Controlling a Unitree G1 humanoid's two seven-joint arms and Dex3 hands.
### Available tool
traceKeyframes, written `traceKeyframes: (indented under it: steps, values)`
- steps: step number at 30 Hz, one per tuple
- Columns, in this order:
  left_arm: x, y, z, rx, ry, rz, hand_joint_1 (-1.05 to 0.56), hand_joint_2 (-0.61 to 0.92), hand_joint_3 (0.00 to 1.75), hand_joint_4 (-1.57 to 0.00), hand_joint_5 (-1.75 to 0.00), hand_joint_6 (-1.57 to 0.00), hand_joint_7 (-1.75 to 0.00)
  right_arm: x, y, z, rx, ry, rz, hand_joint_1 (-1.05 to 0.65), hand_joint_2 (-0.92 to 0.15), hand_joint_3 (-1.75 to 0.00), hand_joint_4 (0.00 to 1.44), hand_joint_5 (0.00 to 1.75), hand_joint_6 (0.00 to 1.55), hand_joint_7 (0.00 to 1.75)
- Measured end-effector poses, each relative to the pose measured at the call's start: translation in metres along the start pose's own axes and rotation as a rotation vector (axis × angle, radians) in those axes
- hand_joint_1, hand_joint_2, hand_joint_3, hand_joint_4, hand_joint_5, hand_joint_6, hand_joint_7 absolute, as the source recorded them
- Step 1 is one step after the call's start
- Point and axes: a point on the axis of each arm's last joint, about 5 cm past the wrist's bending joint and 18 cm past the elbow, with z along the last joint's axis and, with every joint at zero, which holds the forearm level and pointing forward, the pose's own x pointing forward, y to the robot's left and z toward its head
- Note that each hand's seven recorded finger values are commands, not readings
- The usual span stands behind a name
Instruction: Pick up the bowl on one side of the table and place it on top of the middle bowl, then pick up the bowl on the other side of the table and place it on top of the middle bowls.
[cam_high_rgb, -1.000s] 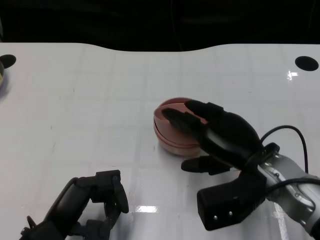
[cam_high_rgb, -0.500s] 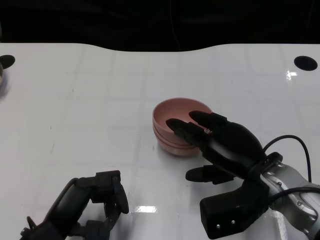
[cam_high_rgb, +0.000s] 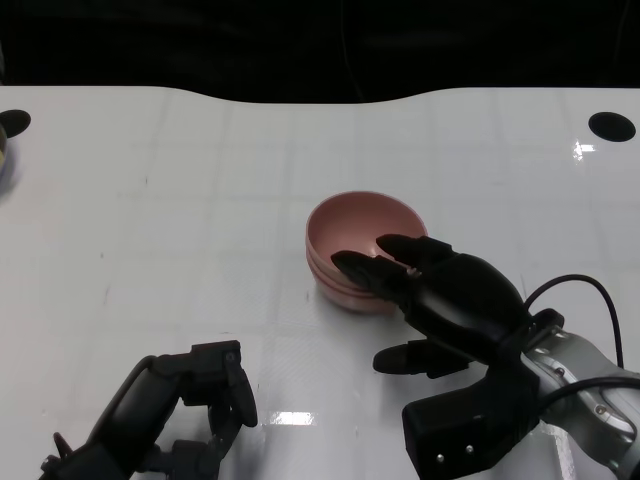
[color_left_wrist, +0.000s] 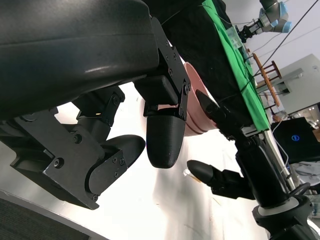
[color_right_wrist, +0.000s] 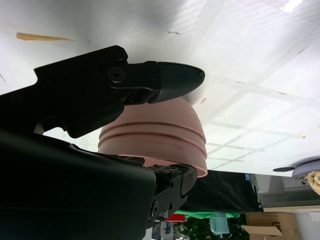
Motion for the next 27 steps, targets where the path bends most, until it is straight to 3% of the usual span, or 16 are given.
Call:
traceKeyframes:
  steps: [8,19,27]
  values:
    - [0.0,0.0,0.0,0.0,0.0,0.0,-0.07,0.46,1.26,-0.83,-1.73,-0.8,-1.47,0.0,-0.001,0.002,0.002,-0.012,-0.034,-0.79,-0.92,-0.39,0.18,0.08,0.18,0.02]
    - [0.001,0.0,0.0,0.001,-0.002,-0.003,-0.05,0.48,1.25,-0.84,-1.74,-0.79,-1.49,-0.02,0.008,0.0,0.098,-0.028,-0.25,-0.7,-0.92,-0.39,0.2,0.12,0.22,0.03]
    - [0.002,-0.001,0.0,0.003,-0.007,-0.005,-0.05,0.47,1.27,-0.84,-1.74,-0.79,-1.5,-0.05,0.013,-0.006,0.187,-0.047,-0.372,-0.53,-0.92,-0.13,0.38,0.31,0.44,0.12]
